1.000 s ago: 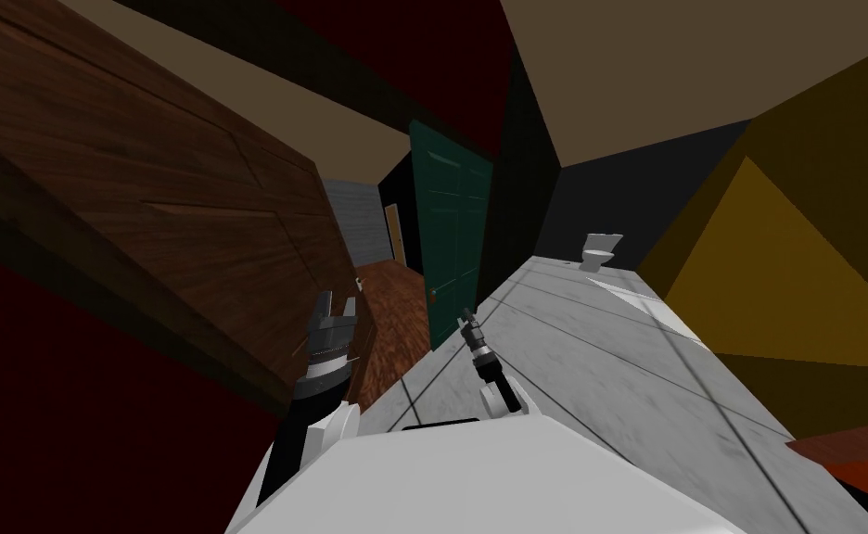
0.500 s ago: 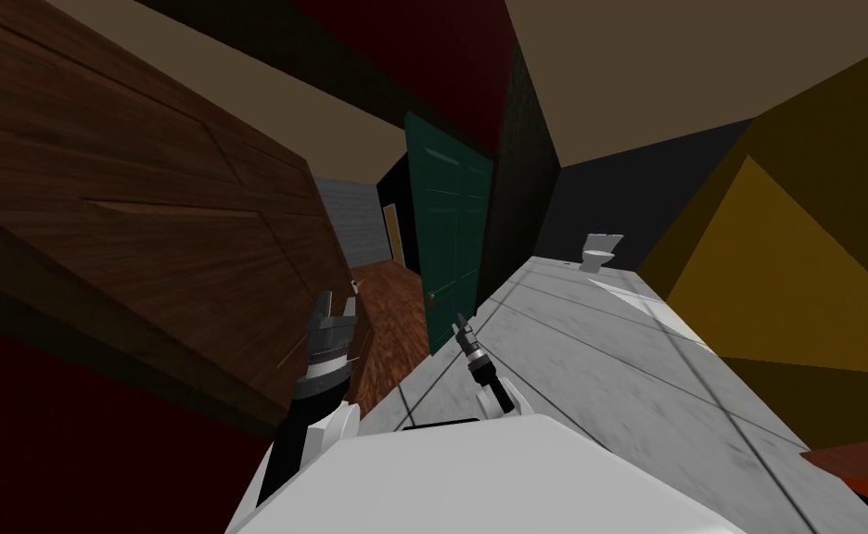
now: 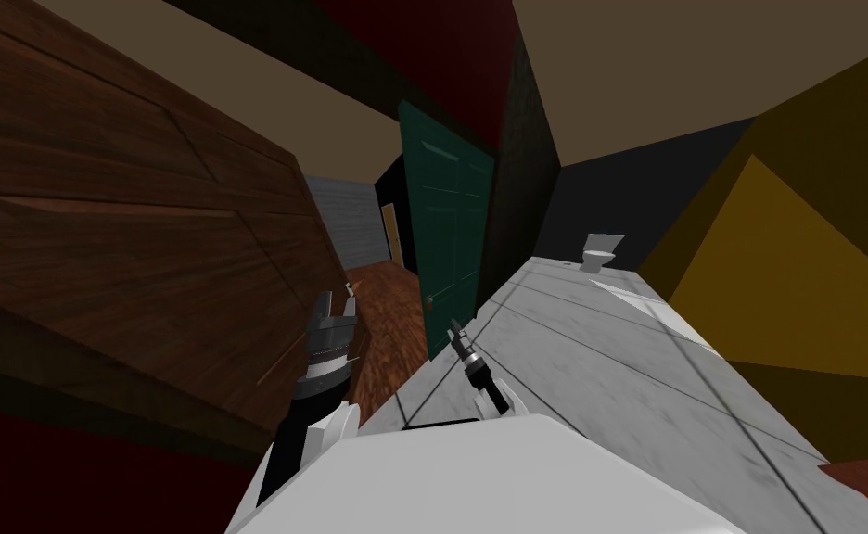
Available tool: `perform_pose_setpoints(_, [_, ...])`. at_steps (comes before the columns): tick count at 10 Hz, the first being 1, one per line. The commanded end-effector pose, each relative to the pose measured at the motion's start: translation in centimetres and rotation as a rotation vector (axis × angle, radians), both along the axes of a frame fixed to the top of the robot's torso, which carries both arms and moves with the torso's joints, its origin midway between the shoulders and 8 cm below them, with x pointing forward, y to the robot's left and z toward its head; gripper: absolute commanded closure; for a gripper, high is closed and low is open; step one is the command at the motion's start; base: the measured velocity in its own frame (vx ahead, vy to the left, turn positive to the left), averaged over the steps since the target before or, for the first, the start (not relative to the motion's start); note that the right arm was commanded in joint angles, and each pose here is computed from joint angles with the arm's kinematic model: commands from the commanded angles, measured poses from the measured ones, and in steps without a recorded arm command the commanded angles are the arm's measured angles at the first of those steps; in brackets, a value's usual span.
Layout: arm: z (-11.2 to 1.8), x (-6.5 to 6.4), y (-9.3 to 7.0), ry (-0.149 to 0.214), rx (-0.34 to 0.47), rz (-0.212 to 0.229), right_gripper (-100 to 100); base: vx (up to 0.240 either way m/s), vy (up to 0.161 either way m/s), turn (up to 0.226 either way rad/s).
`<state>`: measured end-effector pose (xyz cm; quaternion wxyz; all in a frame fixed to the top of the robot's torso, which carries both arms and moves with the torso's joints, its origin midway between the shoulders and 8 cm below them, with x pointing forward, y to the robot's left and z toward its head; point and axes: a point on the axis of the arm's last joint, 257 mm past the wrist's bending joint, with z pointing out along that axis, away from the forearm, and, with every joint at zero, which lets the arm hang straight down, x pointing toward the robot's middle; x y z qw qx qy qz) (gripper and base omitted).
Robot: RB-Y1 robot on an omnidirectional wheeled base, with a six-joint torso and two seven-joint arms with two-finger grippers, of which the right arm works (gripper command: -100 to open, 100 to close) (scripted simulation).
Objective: Push the door open
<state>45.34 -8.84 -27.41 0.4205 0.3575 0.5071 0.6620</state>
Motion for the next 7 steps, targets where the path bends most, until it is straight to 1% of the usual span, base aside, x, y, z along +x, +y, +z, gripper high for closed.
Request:
perform_pose_setpoints(1, [-1.0, -0.1, 0.7, 0.014, -0.01, 0.023, -100, 0.101, -0.015, -0.011])
perform_pose_setpoints(5, [-3.5, -0.5, 2.3, 0.051, -0.037, 0.076, -100, 0.102, -0.032, -0.01])
perform_pose_setpoints(7, [-4.6, -0.8, 3.0, 0.067, -0.05, 0.1, -100, 0.095, -0.013, -0.008])
